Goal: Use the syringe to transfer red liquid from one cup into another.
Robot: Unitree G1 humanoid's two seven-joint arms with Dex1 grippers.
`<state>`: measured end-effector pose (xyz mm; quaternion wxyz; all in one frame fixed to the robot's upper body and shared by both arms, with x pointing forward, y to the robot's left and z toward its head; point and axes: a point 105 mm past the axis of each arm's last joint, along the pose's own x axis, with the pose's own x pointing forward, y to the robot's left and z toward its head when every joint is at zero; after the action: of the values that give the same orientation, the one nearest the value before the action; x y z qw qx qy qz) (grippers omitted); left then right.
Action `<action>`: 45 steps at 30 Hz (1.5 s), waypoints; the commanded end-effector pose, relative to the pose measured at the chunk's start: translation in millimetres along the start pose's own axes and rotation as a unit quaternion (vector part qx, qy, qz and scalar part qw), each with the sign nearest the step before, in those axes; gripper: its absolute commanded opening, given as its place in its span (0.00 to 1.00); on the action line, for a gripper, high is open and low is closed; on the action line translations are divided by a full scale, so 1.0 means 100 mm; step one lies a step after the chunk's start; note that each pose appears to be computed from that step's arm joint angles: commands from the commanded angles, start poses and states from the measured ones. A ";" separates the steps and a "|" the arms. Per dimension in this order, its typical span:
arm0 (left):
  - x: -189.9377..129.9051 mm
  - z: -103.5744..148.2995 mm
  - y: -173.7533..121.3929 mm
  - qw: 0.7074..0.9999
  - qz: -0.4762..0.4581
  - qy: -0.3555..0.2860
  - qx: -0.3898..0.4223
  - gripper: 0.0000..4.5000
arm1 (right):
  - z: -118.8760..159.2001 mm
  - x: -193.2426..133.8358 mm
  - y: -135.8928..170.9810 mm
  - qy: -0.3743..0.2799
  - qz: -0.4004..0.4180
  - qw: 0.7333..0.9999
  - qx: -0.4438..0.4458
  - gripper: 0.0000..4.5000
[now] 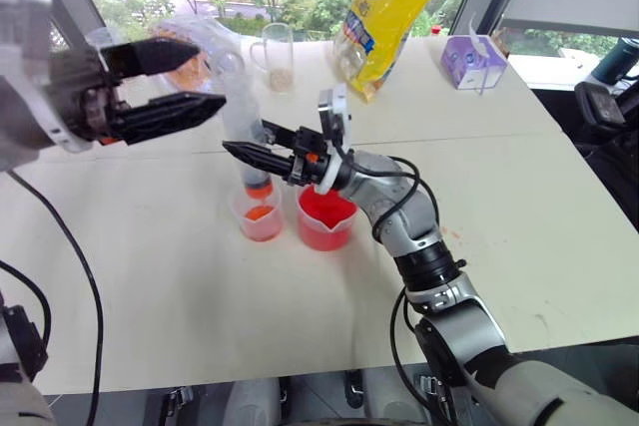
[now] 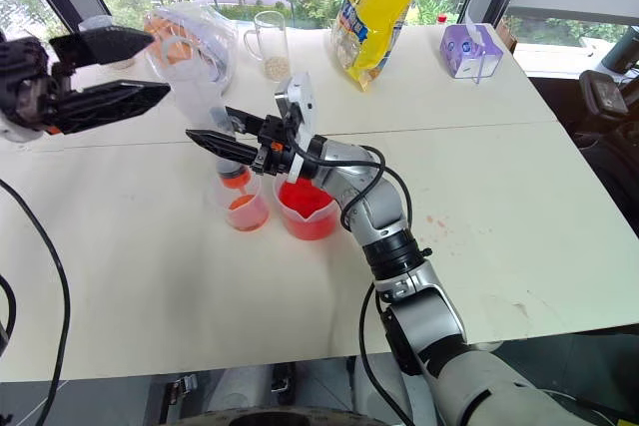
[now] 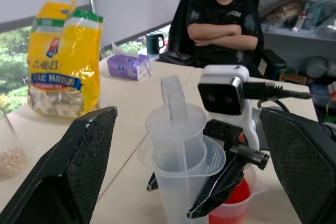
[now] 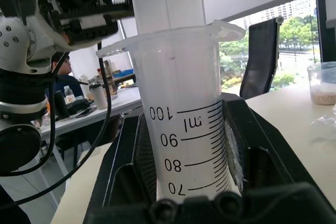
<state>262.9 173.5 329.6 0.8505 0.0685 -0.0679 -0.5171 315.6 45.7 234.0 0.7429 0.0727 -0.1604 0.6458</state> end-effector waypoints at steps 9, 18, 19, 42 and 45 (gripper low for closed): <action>0.19 0.04 -0.06 0.999 -0.039 -0.023 0.008 0.87 | 0.03 0.00 0.08 -0.001 0.011 1.000 -0.023 0.30; 0.19 0.00 -0.06 0.999 -0.040 -0.016 0.005 0.01 | 0.05 0.02 0.07 -0.003 0.010 1.000 -0.027 0.30; 0.19 -0.01 -0.05 0.999 -0.040 -0.015 0.005 0.01 | 0.06 0.03 0.07 -0.004 0.011 1.000 -0.027 0.30; 0.28 -0.49 -0.23 0.997 -0.066 0.041 -0.009 0.01 | 0.55 0.12 -0.06 -0.057 -0.007 0.996 -0.064 0.30; 0.28 -0.54 -0.24 0.997 -0.066 0.048 -0.011 0.01 | 0.59 0.12 -0.07 -0.061 -0.008 0.996 -0.066 0.30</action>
<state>275.1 162.4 304.0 0.8497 0.0806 -0.0790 -0.5150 315.8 52.8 231.8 0.7410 0.0343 -0.1413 0.6556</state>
